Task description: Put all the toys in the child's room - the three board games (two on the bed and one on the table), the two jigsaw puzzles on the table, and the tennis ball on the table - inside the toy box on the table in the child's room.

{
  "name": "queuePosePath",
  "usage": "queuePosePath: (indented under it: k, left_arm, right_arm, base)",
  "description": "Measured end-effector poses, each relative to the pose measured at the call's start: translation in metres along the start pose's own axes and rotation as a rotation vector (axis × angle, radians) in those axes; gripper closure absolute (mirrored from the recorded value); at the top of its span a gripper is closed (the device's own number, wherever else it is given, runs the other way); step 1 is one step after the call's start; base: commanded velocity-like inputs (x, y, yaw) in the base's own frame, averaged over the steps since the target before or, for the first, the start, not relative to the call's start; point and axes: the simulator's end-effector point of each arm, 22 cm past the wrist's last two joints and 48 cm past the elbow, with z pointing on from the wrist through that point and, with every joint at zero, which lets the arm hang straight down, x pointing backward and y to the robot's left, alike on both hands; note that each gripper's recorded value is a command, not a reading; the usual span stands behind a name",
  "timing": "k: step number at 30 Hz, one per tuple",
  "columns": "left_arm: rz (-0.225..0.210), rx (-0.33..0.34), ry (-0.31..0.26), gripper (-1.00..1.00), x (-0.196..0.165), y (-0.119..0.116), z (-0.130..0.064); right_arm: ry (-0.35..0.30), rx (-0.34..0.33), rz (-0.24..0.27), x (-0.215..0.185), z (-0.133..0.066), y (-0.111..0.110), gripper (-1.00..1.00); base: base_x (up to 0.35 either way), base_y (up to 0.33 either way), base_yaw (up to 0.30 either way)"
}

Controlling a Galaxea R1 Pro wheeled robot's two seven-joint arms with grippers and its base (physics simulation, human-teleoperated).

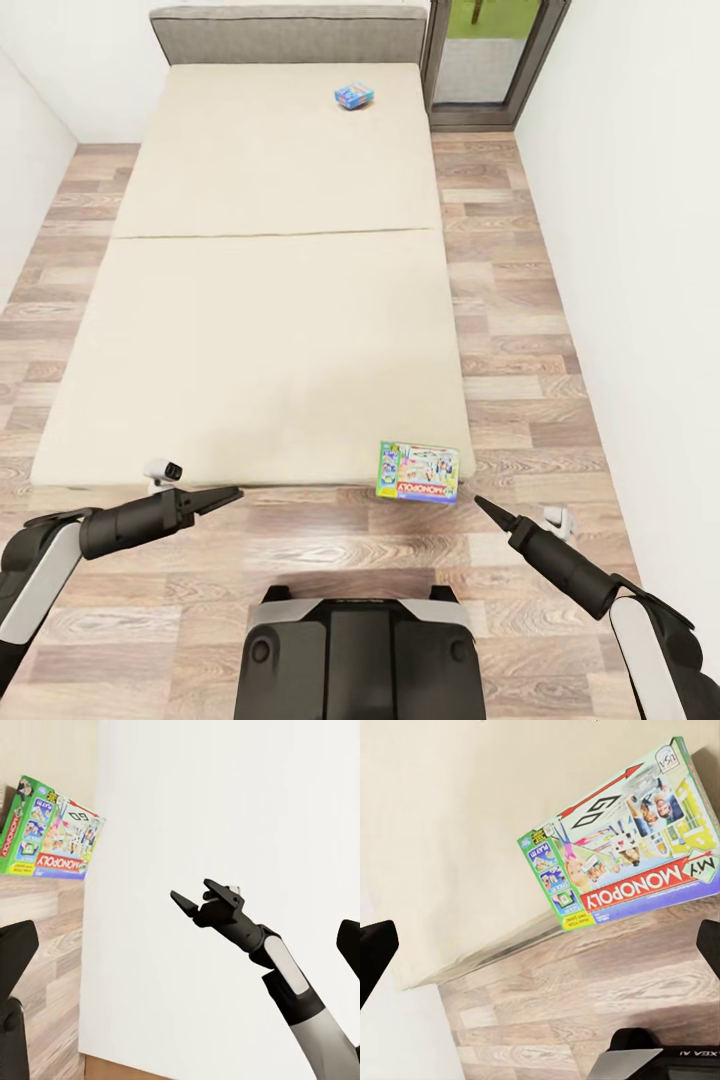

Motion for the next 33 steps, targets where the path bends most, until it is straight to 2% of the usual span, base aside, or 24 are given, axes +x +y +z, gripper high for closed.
queuePosePath:
  k: [33]
  left_arm:
    - [0.05,0.003,-0.032,-1.0,-0.014,-0.022,-0.007]
  right_arm:
    - [-0.024,-0.02,-0.009,-0.01,-0.005,0.014,-1.0]
  base:
    - [0.0,0.0,0.0]
